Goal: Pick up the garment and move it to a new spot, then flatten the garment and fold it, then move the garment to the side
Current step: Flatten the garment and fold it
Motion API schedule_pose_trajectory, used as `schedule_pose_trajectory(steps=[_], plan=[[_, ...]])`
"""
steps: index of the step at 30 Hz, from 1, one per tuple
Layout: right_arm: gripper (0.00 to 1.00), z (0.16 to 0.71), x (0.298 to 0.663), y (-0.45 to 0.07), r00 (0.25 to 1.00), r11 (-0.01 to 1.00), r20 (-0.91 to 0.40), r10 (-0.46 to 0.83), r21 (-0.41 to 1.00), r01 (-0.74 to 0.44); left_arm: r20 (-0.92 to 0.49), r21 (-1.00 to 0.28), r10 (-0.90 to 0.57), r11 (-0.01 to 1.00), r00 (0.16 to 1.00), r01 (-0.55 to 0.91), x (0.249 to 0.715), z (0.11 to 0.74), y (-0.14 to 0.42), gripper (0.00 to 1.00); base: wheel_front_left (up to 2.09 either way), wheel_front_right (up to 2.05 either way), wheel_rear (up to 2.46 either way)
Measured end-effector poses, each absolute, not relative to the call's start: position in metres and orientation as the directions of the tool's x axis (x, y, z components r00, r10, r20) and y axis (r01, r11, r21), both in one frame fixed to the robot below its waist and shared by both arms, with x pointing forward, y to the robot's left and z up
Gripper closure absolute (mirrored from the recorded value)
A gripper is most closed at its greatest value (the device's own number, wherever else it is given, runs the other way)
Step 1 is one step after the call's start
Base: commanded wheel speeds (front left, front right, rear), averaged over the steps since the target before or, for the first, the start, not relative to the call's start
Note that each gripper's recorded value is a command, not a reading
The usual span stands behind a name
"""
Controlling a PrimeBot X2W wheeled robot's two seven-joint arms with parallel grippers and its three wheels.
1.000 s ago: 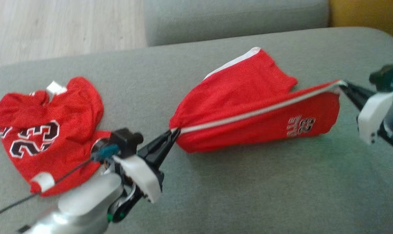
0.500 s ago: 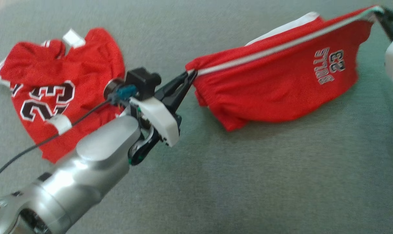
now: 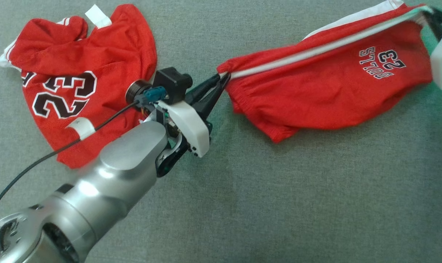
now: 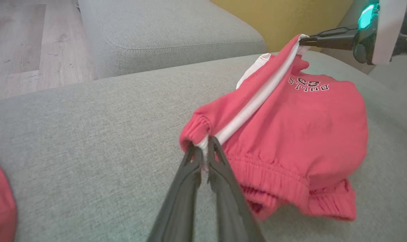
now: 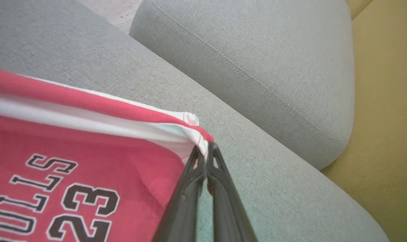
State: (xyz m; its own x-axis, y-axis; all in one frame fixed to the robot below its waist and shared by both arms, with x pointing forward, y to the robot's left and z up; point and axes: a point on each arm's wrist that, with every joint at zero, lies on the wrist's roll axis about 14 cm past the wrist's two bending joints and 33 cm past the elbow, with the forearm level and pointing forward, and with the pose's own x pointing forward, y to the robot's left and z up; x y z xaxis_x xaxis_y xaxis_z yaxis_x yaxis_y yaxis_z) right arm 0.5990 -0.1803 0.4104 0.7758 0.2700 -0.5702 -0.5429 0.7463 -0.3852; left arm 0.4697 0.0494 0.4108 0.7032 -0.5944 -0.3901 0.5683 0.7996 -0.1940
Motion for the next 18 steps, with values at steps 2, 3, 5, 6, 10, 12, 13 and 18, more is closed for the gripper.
schedule_pose_trajectory(steps=[2,3,5,6,10,12,13,18], plan=[[0.00,0.414,0.604,-0.185,0.792,0.753,-0.551,0.263,-0.396,-0.525,-0.384,-0.190,-0.593,0.801,0.708,0.568,0.473,0.412,0.049,0.04,0.00,0.00,0.00],[0.00,0.417,0.607,-0.188,0.802,0.759,-0.540,0.255,-0.402,-0.512,-0.387,-0.187,-0.589,0.803,0.709,0.566,0.474,0.411,0.050,0.00,0.00,0.00,0.00],[0.00,0.424,0.613,-0.194,0.824,0.773,-0.511,0.244,-0.410,-0.483,-0.394,-0.181,-0.583,0.807,0.710,0.562,0.477,0.409,0.052,0.00,0.00,0.00,0.00],[0.00,0.427,0.615,-0.194,0.833,0.778,-0.495,0.246,-0.412,-0.475,-0.391,-0.181,-0.581,0.809,0.714,0.559,0.478,0.408,0.053,0.00,0.00,0.00,0.00],[0.00,0.453,0.626,-0.178,0.874,0.800,-0.384,0.298,-0.398,-0.448,-0.352,-0.185,-0.587,0.808,0.729,0.560,0.485,0.418,0.049,0.00,0.00,0.00,0.00],[0.00,0.470,0.628,-0.170,0.889,0.817,-0.336,0.311,-0.385,-0.431,-0.302,-0.165,-0.577,0.815,0.759,0.555,0.492,0.436,0.049,0.00,0.00,0.00,0.00],[0.00,0.476,0.628,-0.169,0.896,0.827,-0.320,0.307,-0.377,-0.418,-0.282,-0.155,-0.569,0.822,0.772,0.549,0.495,0.443,0.051,0.00,0.00,0.00,0.00],[0.00,0.525,0.630,-0.165,0.932,0.885,-0.189,0.310,-0.299,-0.356,-0.170,-0.135,-0.512,0.859,0.842,0.494,0.510,0.483,0.063,0.00,0.00,0.00,0.00]])
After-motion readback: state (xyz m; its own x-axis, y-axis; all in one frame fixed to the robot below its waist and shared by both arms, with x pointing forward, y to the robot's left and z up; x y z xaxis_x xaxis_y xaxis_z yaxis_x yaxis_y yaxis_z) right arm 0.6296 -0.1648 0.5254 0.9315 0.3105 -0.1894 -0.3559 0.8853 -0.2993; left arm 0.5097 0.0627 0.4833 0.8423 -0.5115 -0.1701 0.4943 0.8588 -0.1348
